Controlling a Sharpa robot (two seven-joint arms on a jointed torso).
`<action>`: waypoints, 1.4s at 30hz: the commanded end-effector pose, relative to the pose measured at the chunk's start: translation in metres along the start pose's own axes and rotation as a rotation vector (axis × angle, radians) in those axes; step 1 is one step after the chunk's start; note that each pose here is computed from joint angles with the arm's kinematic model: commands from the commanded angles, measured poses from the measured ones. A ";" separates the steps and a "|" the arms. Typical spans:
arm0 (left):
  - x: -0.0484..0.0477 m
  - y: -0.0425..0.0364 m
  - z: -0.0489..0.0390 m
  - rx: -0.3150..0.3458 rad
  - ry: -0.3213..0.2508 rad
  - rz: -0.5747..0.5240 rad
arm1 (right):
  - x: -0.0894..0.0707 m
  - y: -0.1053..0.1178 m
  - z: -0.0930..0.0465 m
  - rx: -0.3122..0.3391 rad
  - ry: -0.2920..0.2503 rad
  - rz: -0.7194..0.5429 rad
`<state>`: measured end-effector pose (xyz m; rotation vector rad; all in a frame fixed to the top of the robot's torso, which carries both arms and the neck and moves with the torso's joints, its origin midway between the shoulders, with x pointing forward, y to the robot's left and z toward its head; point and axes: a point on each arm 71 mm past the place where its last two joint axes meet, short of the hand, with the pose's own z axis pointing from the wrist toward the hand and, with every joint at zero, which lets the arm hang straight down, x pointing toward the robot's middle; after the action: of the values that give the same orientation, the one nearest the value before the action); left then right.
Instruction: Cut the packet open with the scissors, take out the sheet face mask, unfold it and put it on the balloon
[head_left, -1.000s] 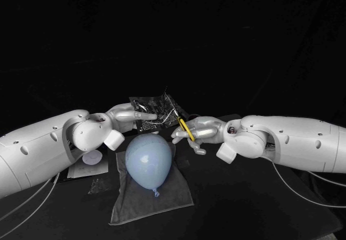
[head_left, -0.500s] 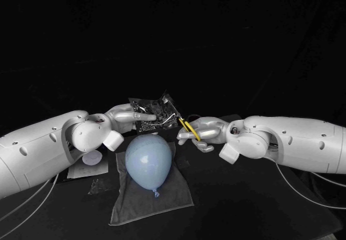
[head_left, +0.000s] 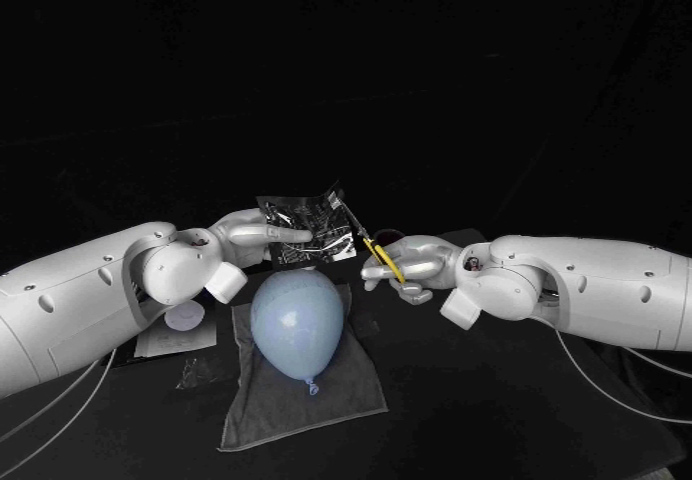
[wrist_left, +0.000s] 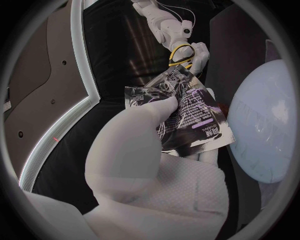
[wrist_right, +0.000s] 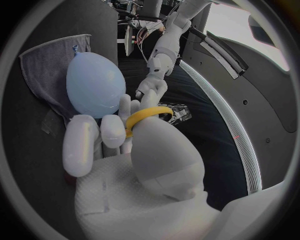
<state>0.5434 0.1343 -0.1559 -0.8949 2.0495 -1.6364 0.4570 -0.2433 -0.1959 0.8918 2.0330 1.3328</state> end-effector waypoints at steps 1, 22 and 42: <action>0.0000 0.0013 -0.0003 -0.008 0.004 0.002 | -0.001 0.003 -0.001 -0.036 -0.010 0.012; -0.0011 0.0018 -0.0011 -0.009 0.001 -0.008 | 0.014 -0.009 0.003 -0.024 0.074 0.036; -0.0060 0.0040 -0.0019 -0.010 -0.014 -0.013 | 0.026 -0.023 0.001 -0.009 0.107 0.058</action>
<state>0.5455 0.1413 -0.1610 -0.9187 2.0557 -1.6065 0.4382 -0.2329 -0.2208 0.9194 2.0888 1.4074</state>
